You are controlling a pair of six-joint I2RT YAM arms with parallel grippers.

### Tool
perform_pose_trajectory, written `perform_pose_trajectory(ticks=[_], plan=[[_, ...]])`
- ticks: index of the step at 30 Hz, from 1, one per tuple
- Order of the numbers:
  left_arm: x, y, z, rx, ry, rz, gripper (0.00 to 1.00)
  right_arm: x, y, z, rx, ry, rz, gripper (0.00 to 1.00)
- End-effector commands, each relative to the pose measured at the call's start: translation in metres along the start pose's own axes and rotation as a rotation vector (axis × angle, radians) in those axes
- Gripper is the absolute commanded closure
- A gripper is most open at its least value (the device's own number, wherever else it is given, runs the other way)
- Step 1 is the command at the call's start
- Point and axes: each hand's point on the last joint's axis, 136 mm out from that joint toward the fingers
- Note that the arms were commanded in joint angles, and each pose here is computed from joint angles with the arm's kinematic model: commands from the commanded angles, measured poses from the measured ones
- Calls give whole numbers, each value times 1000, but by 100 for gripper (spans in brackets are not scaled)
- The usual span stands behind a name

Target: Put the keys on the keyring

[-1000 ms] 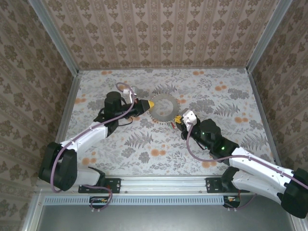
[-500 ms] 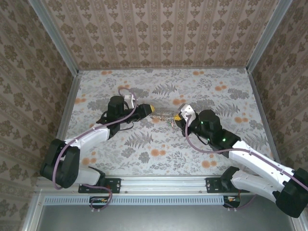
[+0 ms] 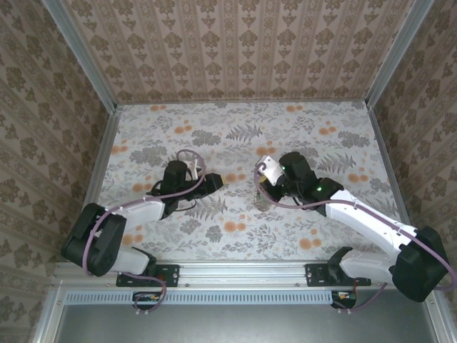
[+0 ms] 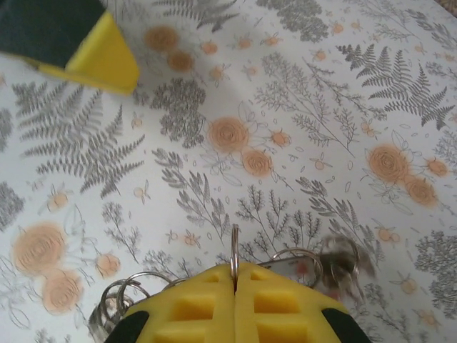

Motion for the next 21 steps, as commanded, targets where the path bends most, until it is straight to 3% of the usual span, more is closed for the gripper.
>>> perform_pose_trajectory(ticks=[1,5,11,21], plan=[[16,-32,13,-65,-87,-195,48,-2,8,2,1,53,171,100],[11,-61,24,-137,-109,-475,52,11,34,9,104,-63,250,100],[-28,-94,43,-330,-83,-934,59,24,61,19,226,-223,307,100],[-67,-105,44,-477,96,-1109,66,31,71,21,359,-282,261,100]])
Point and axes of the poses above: each hand's point on the last joint's axis, 136 mm out from that joint toward the fingers, its own z axis back along the fingers, its own y axis along the line the jaws close on, x = y × z, and after that the axes turned 10 degrees about z, right-handed
